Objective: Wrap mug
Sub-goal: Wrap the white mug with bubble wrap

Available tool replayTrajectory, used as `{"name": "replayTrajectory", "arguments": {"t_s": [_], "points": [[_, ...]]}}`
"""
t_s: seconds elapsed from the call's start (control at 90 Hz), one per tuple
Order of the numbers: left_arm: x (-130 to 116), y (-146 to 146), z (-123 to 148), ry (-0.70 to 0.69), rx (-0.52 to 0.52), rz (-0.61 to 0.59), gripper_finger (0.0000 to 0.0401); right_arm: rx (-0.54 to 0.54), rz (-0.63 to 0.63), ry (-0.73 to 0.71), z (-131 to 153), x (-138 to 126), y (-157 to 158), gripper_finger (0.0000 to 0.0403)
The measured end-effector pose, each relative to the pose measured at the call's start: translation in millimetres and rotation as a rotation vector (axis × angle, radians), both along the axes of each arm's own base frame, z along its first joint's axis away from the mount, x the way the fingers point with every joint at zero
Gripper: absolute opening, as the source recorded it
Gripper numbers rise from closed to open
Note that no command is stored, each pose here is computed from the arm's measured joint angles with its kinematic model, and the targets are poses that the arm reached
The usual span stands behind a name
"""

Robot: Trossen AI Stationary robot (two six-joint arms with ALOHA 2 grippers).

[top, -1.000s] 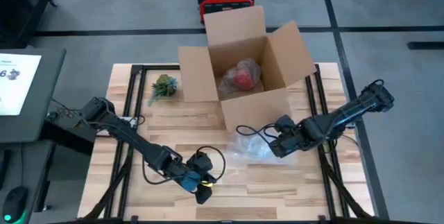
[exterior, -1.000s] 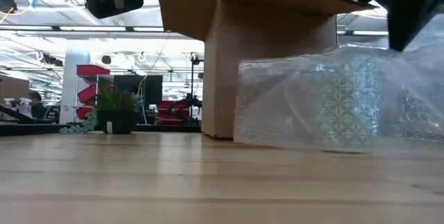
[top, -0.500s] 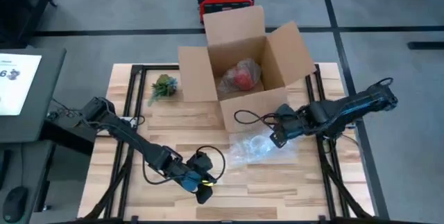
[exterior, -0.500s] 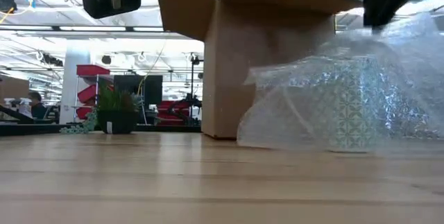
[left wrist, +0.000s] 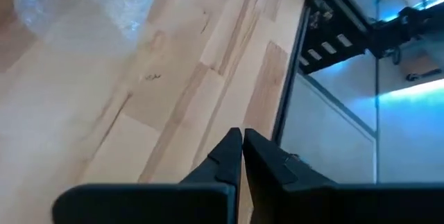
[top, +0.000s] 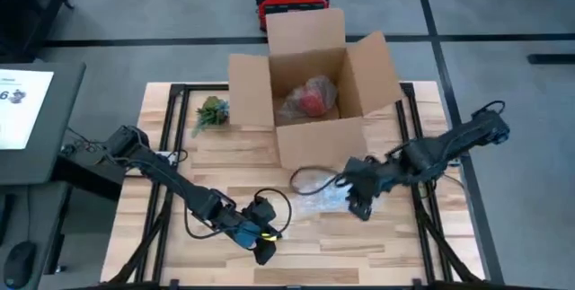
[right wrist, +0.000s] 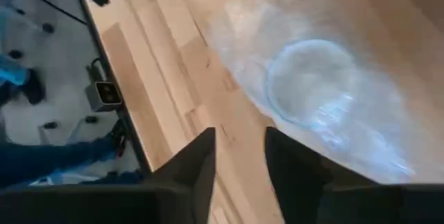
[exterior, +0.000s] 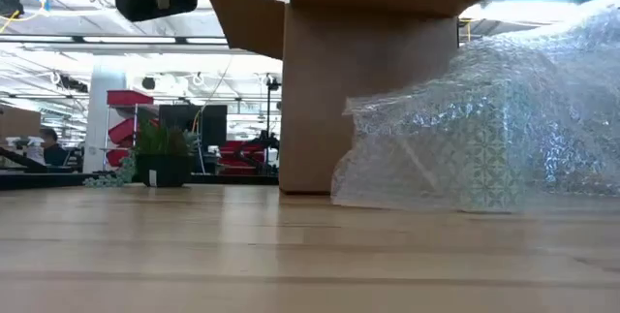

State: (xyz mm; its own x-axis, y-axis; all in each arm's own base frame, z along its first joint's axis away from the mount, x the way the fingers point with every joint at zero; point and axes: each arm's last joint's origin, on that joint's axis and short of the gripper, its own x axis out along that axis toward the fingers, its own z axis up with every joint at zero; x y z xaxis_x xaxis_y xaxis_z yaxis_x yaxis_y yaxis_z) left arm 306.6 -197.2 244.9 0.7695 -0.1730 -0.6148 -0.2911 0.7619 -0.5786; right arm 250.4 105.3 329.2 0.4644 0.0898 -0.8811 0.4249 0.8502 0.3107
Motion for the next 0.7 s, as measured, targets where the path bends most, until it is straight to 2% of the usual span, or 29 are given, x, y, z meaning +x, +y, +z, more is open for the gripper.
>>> {"name": "replayTrajectory", "arguments": {"t_s": [0.122, 0.233, 0.378, 0.556, 0.7], "points": [[-1, -5, 4, -0.035, -0.024, -0.014, 0.0000, -0.119, -0.095, 0.142, -35, 22, -4, 0.0010], [-1, -8, 5, -0.045, -0.034, -0.027, 0.0000, -0.160, -0.159, 0.258, -63, 40, -12, 0.0008], [-3, -10, 5, -0.039, -0.046, -0.039, 0.0000, -0.194, -0.160, 0.355, -95, 60, -18, 0.0001], [-4, -14, 9, -0.043, -0.055, -0.046, 0.0000, -0.181, -0.068, 0.454, -125, 73, -15, 0.0000], [-2, -15, 19, -0.058, -0.046, -0.059, 0.0000, -0.143, 0.041, 0.419, -134, 79, 1, 0.0000]]}}
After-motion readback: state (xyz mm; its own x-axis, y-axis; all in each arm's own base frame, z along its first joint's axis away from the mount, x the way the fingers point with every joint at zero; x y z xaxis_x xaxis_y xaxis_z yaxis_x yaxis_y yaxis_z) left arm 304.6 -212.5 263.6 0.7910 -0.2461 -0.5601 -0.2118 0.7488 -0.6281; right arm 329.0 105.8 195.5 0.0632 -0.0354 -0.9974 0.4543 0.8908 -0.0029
